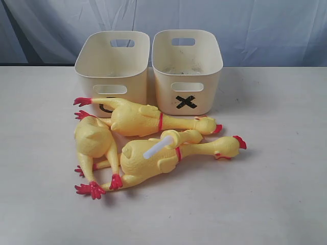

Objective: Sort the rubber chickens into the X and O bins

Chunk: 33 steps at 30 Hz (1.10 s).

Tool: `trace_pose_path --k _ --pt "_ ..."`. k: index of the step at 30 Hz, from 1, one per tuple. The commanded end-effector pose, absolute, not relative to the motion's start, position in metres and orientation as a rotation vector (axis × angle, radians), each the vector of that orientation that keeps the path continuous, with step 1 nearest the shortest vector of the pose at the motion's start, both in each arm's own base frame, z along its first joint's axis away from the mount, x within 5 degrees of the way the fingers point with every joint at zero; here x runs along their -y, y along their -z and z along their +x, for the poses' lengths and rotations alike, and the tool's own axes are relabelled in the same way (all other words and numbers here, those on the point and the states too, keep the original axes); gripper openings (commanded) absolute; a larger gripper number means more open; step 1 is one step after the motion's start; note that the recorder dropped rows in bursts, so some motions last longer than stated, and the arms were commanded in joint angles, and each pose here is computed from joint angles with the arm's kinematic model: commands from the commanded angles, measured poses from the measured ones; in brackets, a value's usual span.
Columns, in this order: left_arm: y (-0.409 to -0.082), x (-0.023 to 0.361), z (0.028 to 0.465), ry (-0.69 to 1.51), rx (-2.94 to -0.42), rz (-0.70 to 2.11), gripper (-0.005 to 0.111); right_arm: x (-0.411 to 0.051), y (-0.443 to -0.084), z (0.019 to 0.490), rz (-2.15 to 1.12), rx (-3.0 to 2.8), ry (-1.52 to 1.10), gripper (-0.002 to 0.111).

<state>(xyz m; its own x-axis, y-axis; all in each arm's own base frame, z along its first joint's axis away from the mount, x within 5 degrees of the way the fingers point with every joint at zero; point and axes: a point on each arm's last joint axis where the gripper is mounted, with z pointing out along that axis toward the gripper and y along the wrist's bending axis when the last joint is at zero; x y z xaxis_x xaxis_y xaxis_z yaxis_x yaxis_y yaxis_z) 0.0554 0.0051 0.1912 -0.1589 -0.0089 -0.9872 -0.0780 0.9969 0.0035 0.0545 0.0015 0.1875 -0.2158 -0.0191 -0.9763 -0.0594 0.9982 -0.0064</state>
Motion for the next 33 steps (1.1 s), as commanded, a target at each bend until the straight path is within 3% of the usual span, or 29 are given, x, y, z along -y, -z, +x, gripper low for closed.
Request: trace_pose_path --k 1,11,18,33 --pt "-0.192 -0.005 0.055 -0.058 -1.712 -0.067 0.000 -0.001 -0.186 0.054 -0.058 -1.785 -0.030 -0.001" --pt "-0.192 -0.005 0.055 -0.058 -1.712 -0.067 0.000 -0.002 -0.187 0.055 -0.039 -1.776 -0.052 -0.001" --pt "-0.192 -0.005 0.055 -0.058 -1.712 -0.067 0.000 -0.006 -0.202 0.056 0.065 -1.605 -0.220 -0.001" --pt "-0.192 -0.005 0.055 -0.058 -1.712 -0.067 0.000 -0.006 -0.206 0.056 0.072 -1.563 -0.233 -0.001"
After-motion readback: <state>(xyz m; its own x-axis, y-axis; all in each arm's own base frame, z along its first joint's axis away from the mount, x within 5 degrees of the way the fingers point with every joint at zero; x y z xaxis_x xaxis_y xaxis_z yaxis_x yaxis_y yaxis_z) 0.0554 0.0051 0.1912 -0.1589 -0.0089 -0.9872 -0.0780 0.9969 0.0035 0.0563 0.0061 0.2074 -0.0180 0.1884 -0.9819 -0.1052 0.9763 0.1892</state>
